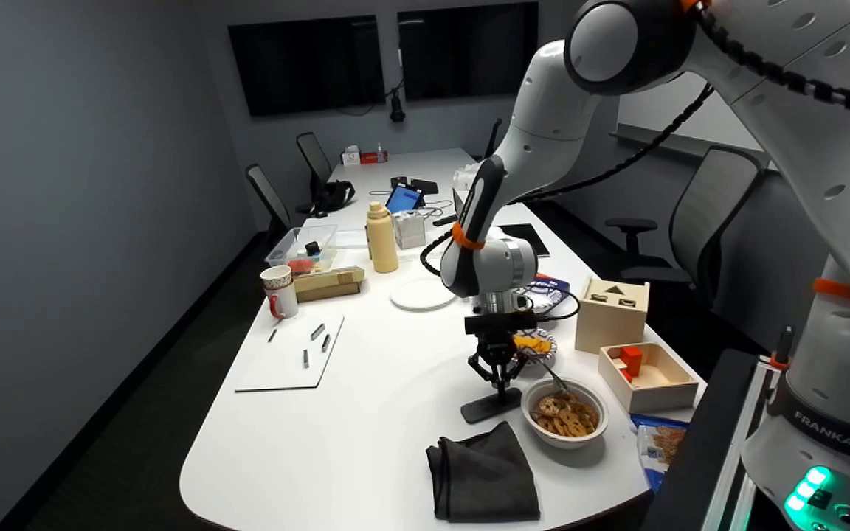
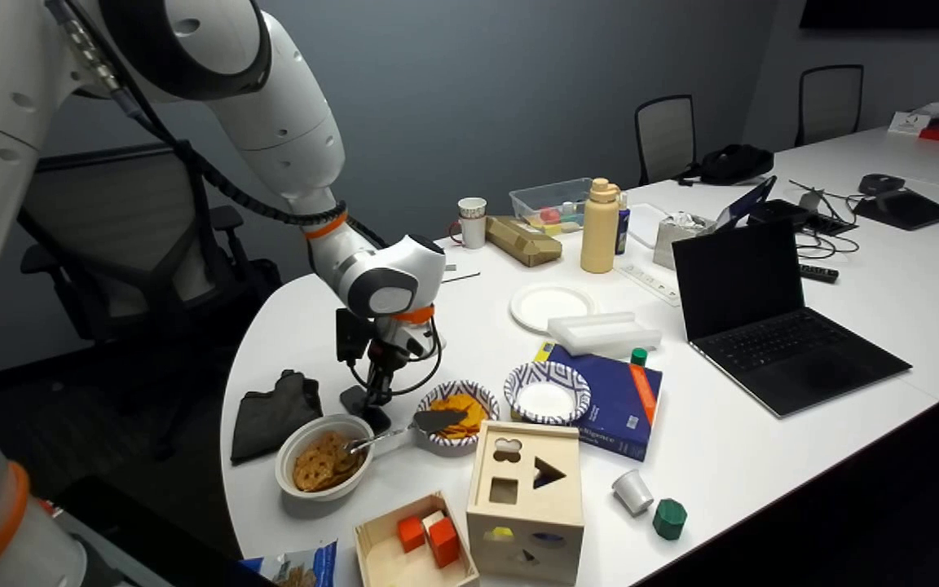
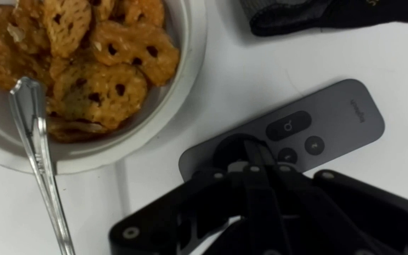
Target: Press a button on the remote control.
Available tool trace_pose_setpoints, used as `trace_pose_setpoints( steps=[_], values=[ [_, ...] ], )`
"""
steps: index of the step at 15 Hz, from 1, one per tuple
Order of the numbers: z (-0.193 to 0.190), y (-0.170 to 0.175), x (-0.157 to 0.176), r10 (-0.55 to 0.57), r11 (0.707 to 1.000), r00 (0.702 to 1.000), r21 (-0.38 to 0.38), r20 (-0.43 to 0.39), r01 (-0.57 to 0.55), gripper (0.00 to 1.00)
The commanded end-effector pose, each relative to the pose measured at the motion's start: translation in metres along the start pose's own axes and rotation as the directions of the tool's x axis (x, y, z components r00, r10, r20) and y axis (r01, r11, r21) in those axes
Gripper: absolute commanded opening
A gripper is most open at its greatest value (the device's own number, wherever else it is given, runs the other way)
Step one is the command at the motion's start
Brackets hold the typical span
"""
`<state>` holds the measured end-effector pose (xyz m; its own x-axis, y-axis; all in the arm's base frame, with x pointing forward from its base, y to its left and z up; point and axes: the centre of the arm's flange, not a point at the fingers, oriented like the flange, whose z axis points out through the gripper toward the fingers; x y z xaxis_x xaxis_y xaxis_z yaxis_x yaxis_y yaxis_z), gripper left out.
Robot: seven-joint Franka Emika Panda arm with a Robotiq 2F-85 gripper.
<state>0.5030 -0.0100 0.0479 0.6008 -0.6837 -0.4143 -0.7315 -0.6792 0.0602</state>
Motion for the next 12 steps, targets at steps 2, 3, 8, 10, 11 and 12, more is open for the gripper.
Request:
trace_pose_setpoints(
  steps=[2,3,8,10,11,12],
  values=[
    [-0.016,0.004,-0.01,0.013,0.999,1.0,0.041,-0.024,-0.012,0.0],
    [-0.022,0.006,-0.016,0.014,0.999,0.999,0.047,-0.03,-0.012,0.0],
    [-0.065,0.02,-0.056,0.014,0.998,0.998,0.063,-0.054,-0.01,0.26],
    [-0.083,0.027,-0.071,0.006,0.997,0.997,0.08,-0.075,0.0,0.34],
    [-0.092,0.03,-0.077,0.003,0.997,0.996,0.083,-0.085,0.004,0.41],
    [-0.101,0.032,-0.083,-0.001,0.996,0.995,0.086,-0.095,0.009,0.47]
  ],
)
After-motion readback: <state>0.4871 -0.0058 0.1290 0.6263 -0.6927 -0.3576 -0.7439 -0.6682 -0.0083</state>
